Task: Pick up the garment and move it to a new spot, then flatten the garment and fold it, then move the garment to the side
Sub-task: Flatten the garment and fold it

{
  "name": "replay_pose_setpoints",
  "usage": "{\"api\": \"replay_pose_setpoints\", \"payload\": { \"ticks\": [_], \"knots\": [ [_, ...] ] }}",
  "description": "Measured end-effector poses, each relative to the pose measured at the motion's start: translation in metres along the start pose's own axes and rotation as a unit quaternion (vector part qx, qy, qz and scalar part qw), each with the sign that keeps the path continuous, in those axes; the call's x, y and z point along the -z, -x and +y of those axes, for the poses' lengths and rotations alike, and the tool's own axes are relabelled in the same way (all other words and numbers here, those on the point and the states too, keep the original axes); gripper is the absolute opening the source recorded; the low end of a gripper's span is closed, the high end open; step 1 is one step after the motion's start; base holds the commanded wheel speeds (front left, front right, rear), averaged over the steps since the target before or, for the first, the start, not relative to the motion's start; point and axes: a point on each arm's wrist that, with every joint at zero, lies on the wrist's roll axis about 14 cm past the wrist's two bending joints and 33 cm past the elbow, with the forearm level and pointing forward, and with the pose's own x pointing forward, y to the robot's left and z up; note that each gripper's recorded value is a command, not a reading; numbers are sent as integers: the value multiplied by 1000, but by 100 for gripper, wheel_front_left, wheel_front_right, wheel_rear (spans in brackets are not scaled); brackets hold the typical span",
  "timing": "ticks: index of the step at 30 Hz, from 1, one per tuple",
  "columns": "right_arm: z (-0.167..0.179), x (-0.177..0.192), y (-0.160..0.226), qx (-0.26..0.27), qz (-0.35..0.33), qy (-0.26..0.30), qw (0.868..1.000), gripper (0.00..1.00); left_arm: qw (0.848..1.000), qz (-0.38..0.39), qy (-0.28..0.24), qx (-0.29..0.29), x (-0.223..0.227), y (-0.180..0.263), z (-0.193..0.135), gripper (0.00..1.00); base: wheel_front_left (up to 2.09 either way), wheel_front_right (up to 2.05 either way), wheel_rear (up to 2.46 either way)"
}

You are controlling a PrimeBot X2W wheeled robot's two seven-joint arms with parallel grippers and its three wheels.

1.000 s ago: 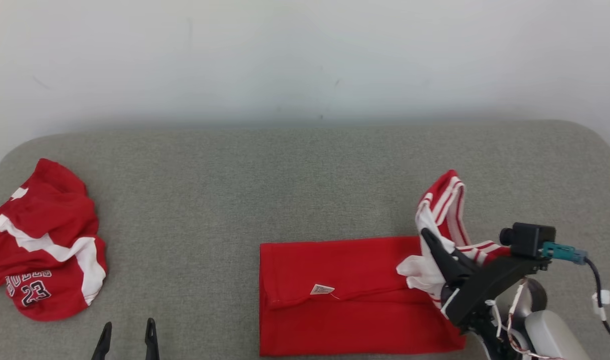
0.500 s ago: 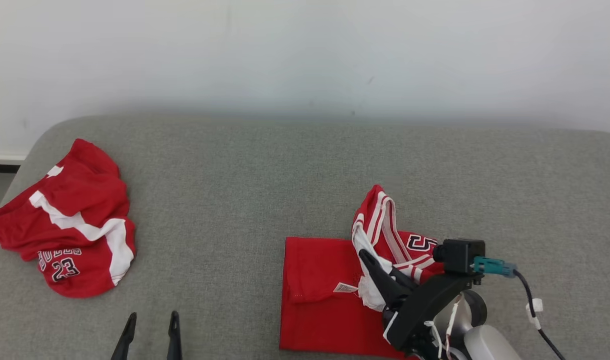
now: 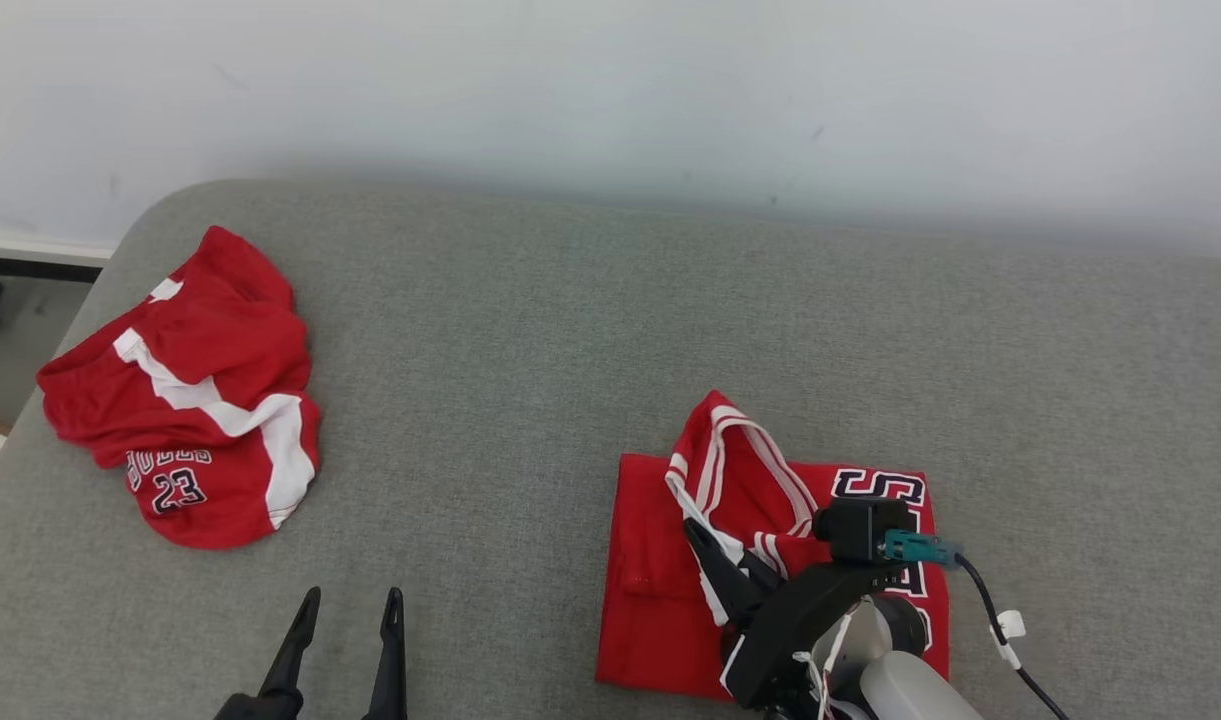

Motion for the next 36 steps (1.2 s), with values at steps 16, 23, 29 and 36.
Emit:
{"api": "replay_pose_setpoints", "payload": {
  "ticks": [16,23,29,36],
  "knots": [
    [30,-10,-16,-47,-43,-3,998,100,1000,1,2,-19,1,3,11,100,0,0,0],
    [16,-79,8,-48,-160,-5,986,100,1000,-2,3,-14,-1,2,8,100,0,0,0],
    [-30,-125,46,6,-247,11,969,100,1000,-1,3,-13,0,3,8,100,0,0,0],
    [-89,-126,86,99,-275,24,956,100,1000,-7,-1,-12,-4,1,9,100,0,0,0]
  ]
}}
